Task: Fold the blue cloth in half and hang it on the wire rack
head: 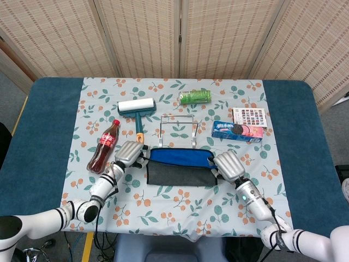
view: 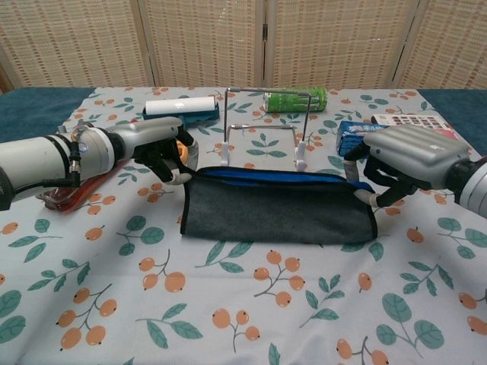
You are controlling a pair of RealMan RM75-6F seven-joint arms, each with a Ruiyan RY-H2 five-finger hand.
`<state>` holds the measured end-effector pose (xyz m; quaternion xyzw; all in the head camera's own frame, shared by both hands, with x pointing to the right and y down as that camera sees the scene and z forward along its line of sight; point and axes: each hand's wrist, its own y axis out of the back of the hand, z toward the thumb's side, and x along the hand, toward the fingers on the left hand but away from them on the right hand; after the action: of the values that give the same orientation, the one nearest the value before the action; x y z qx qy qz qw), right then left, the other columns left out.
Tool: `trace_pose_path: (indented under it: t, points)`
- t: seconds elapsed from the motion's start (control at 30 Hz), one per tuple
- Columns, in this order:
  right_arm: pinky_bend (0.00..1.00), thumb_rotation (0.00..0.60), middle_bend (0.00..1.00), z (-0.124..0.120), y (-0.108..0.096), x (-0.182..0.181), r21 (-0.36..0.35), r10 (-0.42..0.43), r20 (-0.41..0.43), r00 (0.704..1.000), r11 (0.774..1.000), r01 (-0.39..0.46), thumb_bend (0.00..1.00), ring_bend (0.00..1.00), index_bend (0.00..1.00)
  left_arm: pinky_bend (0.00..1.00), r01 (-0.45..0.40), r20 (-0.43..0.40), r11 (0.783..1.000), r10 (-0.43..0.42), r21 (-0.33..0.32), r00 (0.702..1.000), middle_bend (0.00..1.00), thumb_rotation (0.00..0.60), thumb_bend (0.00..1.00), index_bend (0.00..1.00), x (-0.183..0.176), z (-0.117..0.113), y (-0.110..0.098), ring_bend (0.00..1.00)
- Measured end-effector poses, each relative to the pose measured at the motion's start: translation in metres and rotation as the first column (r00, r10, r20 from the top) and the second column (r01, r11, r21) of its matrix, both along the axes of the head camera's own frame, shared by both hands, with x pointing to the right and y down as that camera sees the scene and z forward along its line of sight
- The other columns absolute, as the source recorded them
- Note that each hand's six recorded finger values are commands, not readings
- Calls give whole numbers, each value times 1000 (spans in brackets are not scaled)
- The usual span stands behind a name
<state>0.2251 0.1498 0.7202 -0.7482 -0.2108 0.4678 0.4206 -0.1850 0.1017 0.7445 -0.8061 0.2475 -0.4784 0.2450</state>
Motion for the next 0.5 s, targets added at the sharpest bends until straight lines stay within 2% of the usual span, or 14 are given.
trace_pose_path:
  t: [0.5]
  points:
    - [1000,600,900,11,-16,-14,6,-33,-21,999,999,33,432,899,649,916,23,46,1000,-22,-14,999,949,600,431,544,-2,7,-6,826]
